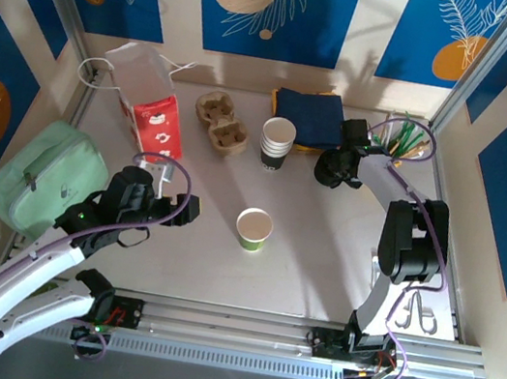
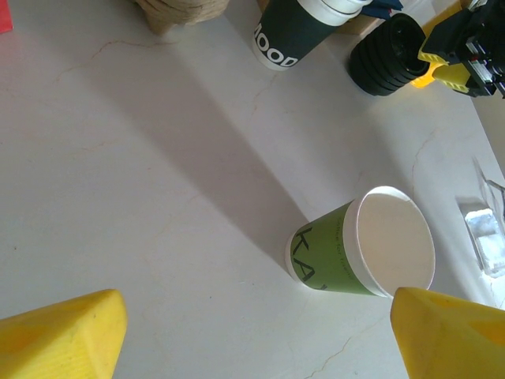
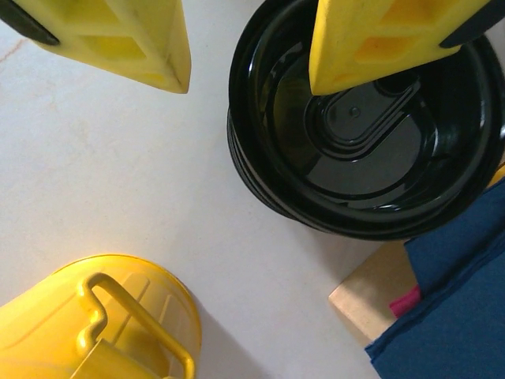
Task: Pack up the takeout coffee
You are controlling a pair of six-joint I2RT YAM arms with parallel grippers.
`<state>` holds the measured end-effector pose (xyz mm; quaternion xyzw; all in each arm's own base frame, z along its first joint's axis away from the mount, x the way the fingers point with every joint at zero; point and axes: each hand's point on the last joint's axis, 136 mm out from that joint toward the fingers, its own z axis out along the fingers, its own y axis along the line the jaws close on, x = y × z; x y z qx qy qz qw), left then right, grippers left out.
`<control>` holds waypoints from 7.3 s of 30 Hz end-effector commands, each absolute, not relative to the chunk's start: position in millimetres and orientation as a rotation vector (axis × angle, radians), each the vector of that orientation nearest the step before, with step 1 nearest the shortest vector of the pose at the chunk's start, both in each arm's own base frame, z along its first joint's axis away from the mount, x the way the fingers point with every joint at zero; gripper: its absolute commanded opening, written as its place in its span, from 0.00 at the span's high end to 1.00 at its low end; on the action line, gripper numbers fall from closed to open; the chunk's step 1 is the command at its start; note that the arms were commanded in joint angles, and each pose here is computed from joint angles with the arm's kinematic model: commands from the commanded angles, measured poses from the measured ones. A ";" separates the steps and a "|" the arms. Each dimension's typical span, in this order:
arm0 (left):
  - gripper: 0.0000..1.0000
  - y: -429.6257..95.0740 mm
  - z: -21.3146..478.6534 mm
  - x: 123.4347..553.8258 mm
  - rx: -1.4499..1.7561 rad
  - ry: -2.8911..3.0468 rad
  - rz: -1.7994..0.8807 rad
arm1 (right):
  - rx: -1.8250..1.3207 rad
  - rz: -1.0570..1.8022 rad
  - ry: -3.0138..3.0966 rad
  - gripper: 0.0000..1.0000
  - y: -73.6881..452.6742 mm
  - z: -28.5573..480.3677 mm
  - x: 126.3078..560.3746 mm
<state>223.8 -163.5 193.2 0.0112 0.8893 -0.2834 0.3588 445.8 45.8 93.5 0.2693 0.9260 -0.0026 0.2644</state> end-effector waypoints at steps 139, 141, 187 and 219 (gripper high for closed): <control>0.72 -282.8 285.8 230.9 0.102 2.240 -1.532 | -0.296 0.704 2.292 0.54 256.5 294.6 246.1; 0.72 -279.6 286.1 228.2 0.095 2.249 -1.523 | -0.337 0.692 2.230 0.46 249.9 304.7 243.9; 0.79 -223.6 281.9 202.6 -0.492 2.457 -1.661 | -1.464 0.178 0.871 0.45 306.6 309.9 181.5; 0.82 -223.0 272.2 198.0 -0.398 2.594 -1.546 | -1.707 0.071 0.731 0.53 315.1 313.3 187.6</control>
